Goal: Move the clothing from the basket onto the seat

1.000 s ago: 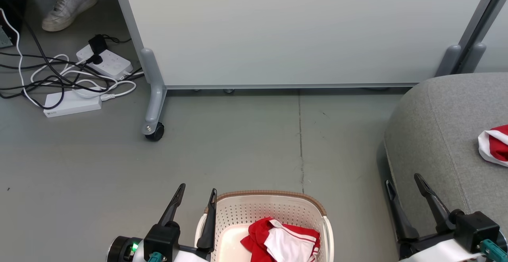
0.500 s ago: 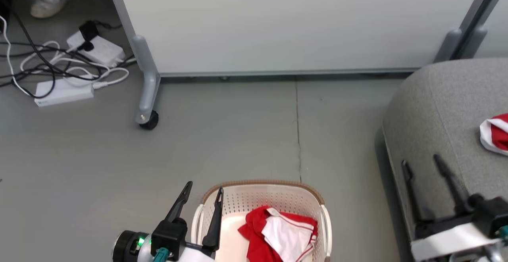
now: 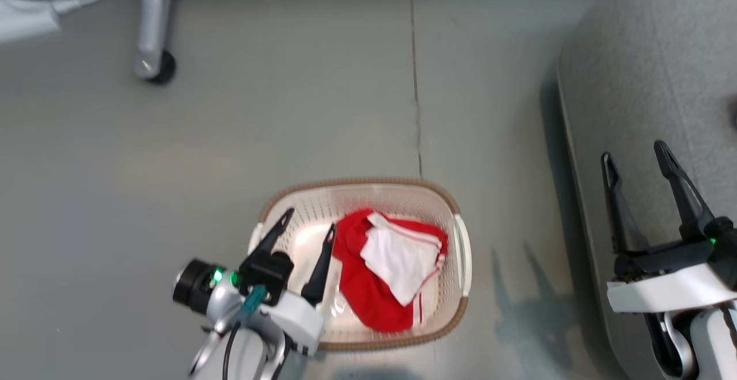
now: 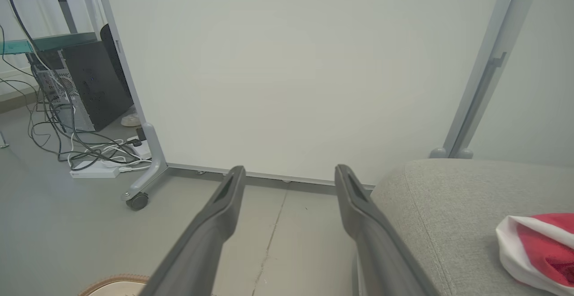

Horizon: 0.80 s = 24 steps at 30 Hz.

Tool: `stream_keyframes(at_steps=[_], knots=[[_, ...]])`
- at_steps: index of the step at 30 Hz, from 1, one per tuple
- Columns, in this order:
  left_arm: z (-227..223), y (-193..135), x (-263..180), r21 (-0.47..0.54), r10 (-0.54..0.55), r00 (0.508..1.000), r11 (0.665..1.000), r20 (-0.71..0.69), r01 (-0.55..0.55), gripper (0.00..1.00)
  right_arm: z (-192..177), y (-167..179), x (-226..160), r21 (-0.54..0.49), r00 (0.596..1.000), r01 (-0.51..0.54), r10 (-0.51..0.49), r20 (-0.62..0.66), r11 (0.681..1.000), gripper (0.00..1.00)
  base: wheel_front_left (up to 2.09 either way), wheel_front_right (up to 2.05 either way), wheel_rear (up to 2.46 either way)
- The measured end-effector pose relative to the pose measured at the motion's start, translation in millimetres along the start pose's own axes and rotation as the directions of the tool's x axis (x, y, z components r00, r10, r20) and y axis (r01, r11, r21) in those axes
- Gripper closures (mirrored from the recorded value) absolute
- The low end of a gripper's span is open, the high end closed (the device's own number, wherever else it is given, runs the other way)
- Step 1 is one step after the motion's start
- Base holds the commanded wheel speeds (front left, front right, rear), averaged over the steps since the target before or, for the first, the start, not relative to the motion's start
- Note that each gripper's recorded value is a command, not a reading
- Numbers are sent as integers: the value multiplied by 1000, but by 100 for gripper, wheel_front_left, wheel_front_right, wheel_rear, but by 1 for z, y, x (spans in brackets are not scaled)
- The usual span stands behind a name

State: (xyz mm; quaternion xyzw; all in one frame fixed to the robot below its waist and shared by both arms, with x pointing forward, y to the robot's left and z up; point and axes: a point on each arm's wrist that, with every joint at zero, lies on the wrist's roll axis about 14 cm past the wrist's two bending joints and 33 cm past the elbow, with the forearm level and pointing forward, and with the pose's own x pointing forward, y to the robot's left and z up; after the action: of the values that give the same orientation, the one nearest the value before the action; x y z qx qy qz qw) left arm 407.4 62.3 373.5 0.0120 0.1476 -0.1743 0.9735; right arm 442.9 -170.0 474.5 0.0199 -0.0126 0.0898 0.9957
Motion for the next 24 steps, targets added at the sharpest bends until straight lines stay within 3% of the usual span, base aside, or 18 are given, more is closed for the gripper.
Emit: stream_keyframes(at_steps=[10, 17, 24], knots=[[-95, -9, 66, 36, -139, 957, 988, -254, 152, 0, -80, 3, 17, 41, 986, 6, 0, -164, 999, 0, 0, 0, 0], [-173, -16, 90, 41, -232, 872, 960, -431, 276, 0, -129, 10, 15, 80, 963, 17, 5, -269, 997, 0, 0, 0, 0], [-225, -38, 110, 50, -349, 780, 899, -520, 435, 0, -161, 10, 8, 99, 940, 45, -9, -341, 994, 0, 0, 0, 0]])
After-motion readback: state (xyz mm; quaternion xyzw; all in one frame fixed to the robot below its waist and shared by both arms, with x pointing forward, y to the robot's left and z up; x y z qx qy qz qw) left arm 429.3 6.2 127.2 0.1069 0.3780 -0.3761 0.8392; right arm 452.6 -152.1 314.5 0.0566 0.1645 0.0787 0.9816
